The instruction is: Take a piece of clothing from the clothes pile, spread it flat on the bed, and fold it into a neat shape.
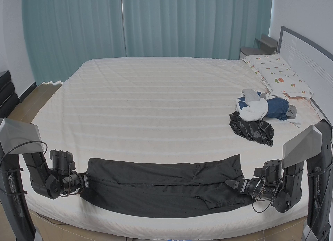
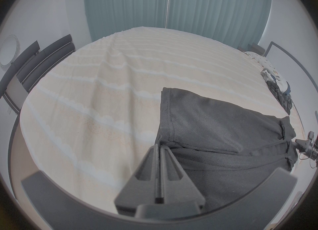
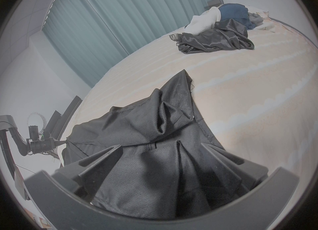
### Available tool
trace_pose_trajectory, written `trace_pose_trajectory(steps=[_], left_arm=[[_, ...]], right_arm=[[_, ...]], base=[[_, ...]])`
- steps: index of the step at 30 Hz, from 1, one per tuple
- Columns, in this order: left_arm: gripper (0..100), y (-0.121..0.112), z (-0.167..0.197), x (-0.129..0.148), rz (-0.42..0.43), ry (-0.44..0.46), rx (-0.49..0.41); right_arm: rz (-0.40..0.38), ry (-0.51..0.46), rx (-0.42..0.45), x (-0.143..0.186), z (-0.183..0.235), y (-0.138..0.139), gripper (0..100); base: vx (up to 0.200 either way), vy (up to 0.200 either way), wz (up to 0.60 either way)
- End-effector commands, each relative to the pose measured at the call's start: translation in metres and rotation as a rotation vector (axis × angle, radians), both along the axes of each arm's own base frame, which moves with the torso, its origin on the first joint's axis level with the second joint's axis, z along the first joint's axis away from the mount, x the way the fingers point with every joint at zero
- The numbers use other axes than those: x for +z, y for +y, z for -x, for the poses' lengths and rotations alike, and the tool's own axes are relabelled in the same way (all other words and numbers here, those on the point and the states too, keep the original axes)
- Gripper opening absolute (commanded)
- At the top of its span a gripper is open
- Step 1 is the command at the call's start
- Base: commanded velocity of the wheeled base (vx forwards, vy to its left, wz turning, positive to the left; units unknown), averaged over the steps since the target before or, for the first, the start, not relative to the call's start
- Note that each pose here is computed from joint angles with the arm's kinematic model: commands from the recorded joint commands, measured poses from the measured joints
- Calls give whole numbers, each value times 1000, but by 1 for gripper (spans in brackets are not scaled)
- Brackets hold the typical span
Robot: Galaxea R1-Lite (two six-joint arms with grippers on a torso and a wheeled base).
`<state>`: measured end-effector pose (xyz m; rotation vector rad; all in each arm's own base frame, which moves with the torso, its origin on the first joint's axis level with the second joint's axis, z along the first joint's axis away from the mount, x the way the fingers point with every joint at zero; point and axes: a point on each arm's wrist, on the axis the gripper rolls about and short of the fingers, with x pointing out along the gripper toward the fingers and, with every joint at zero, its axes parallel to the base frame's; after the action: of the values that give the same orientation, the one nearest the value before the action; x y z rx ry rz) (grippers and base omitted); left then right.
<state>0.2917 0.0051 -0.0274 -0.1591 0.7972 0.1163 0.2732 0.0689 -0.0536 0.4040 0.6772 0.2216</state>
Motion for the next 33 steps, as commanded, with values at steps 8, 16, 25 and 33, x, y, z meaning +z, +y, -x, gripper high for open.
trace_pose_trajectory(steps=[8,16,25,33], left_arm=[[0,0,0,-1,0,3,1],[0,0,0,-1,2,2,3],[0,0,-1,-2,1,3,4],[0,0,-3,-2,3,-3,4]], right_arm=[[1,7,-6,-3,-1,-8,0],[-17,-18,-24,1,-7,-16,0],[-30,-83,-70,7,-23,-23,0],[-26,-79,-70,4,-24,-22,0]], base=[[0,0,0],[0,0,0],[0,0,0],[0,0,0]])
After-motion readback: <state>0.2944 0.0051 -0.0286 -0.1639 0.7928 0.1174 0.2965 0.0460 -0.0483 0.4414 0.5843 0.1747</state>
